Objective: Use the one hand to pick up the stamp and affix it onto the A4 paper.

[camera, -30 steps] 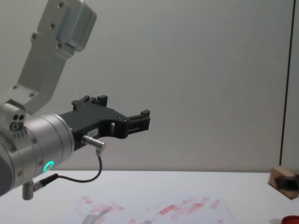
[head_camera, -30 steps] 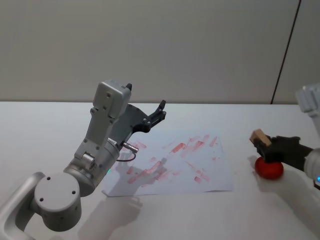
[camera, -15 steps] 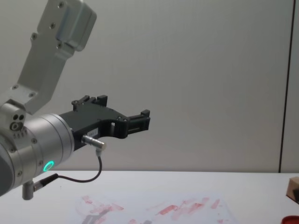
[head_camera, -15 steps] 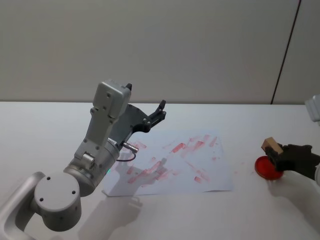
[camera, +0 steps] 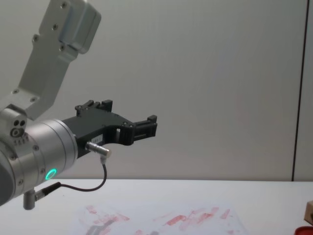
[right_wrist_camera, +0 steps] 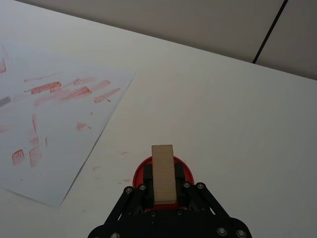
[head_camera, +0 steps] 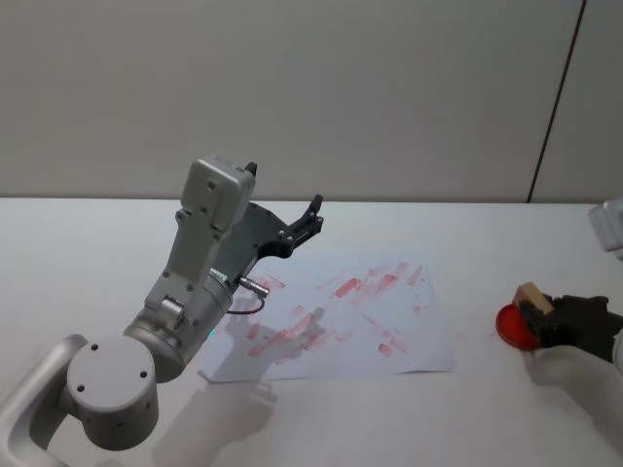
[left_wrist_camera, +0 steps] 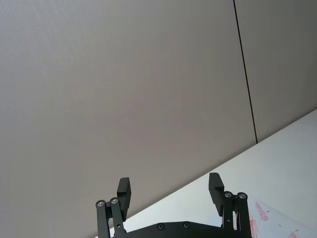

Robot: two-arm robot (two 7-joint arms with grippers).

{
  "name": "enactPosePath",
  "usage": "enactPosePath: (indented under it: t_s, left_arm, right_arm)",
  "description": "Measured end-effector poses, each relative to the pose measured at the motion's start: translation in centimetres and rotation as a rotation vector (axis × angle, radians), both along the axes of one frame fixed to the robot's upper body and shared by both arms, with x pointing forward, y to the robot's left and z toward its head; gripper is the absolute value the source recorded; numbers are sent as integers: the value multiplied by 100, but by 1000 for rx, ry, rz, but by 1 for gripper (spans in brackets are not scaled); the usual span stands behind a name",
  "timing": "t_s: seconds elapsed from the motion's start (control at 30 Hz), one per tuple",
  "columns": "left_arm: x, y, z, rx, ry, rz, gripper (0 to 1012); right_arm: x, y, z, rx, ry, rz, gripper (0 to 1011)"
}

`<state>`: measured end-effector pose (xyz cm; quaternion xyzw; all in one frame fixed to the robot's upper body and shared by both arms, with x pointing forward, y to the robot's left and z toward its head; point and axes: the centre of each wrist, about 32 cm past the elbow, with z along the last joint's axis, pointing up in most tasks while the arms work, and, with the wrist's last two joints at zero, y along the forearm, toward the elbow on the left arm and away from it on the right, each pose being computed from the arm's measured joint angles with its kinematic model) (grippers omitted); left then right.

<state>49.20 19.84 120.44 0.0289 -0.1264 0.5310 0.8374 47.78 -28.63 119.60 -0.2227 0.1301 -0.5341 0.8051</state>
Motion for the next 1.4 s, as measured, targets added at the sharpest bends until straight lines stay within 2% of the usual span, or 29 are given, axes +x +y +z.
enactPosePath:
  t_s: [0.23, 0.33, 0.4, 0.5, 0.53, 0.6, 0.63, 0.73, 0.77, 1.13, 1.4]
  left_arm:
    - [0, 0, 0, 0, 0, 0, 1002]
    - [0, 0, 0, 0, 0, 0, 1003]
    - [0, 0, 0, 0, 0, 0, 1003]
    - [0, 0, 0, 0, 0, 0, 1003]
    - [0, 0, 0, 0, 0, 0, 1002]
    - [0, 0, 0, 0, 0, 0, 1003]
    - [0, 0, 0, 0, 0, 0, 1002]
    - [0, 0, 0, 0, 0, 0, 1002]
    - [0, 0, 0, 0, 0, 0, 1002]
    - [0, 0, 0, 0, 0, 0, 1002]
    - [0, 0, 0, 0, 0, 0, 1003]
  right_arm:
    - [-1, 16, -42, -2, 15, -1, 217]
    - [-1, 20, -54, -2, 18, -2, 250]
    - [-1, 22, -62, -3, 21, -2, 356]
    - [-1, 26, -69, -3, 24, -2, 418]
    - [-1, 27, -71, -3, 24, -2, 480]
    - [-1, 28, -74, -3, 25, -2, 518]
    - [-1, 29, -77, -3, 26, -2, 580]
    - [-1, 30, -81, -3, 27, -3, 639]
    - [-1, 31, -82, -4, 28, -3, 705]
    - [-1, 35, -91, -5, 31, -3, 1001]
    - [0, 36, -94, -4, 32, -3, 1001]
